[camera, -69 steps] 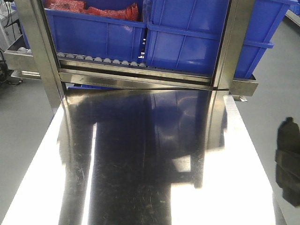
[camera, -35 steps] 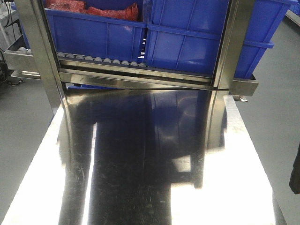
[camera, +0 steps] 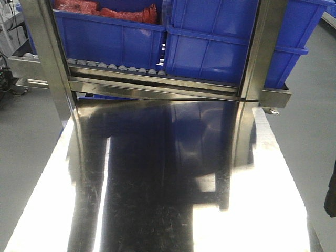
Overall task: Move and align brake pads A on conveyor
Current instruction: 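Back the base away from the steel table and turn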
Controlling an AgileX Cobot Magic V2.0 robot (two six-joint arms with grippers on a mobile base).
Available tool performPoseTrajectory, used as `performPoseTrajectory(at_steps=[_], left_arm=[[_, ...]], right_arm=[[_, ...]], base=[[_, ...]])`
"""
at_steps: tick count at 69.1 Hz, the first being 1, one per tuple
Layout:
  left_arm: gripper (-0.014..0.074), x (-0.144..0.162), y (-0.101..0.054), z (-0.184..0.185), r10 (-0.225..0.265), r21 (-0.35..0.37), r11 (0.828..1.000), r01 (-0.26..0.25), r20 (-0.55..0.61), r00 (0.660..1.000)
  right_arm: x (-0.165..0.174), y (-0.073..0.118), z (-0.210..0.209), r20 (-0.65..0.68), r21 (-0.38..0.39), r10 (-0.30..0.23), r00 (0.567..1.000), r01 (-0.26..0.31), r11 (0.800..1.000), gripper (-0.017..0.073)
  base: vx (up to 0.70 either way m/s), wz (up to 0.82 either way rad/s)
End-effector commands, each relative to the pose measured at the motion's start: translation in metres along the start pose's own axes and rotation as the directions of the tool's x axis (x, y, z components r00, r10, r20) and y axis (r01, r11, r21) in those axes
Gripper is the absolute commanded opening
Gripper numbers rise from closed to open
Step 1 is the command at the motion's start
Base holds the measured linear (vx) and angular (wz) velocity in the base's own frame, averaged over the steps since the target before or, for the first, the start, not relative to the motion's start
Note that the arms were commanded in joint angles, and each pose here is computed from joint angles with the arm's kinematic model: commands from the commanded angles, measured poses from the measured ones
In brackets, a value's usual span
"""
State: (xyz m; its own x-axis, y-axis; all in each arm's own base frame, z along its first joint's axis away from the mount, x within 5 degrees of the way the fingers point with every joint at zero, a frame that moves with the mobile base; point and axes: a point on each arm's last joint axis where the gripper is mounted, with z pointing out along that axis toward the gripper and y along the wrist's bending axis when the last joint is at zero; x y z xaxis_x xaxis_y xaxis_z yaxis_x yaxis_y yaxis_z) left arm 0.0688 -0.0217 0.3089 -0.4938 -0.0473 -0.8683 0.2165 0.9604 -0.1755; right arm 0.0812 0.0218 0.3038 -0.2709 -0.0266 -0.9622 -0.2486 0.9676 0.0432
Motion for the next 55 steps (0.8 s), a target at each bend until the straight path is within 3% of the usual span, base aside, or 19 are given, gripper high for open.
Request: performPoseTrajectory(at_steps=[1,22,55], left_arm=[[-0.0006,-0.0148,-0.0038,-0.0045,-0.003,0.031,1.0,0.0,0.104,0.995],[-0.0006,-0.0148,-0.0037,-0.0045,-0.002,0.031,1.0,-0.001,0.104,0.995],[-0.0006,-0.0148,-0.0037,-0.0045,-0.002,0.031,1.0,-0.001,0.104,0.995]], right_arm=[[-0.0183,0.0008,-0.0034,0.13,-0.003,-0.017,0.991,0.018,1.0,-0.0004],[-0.0182,0.0008,-0.0034,0.13,-0.004,-0.015,0.991,0.016,1.0,-0.0004],[-0.0182,0.0008,-0.0034,0.13,-0.004,-0.015,0.991,0.016,1.0,-0.0004]], base=[[-0.02,0.1],[-0.07,0.37],[-0.16,0.85]])
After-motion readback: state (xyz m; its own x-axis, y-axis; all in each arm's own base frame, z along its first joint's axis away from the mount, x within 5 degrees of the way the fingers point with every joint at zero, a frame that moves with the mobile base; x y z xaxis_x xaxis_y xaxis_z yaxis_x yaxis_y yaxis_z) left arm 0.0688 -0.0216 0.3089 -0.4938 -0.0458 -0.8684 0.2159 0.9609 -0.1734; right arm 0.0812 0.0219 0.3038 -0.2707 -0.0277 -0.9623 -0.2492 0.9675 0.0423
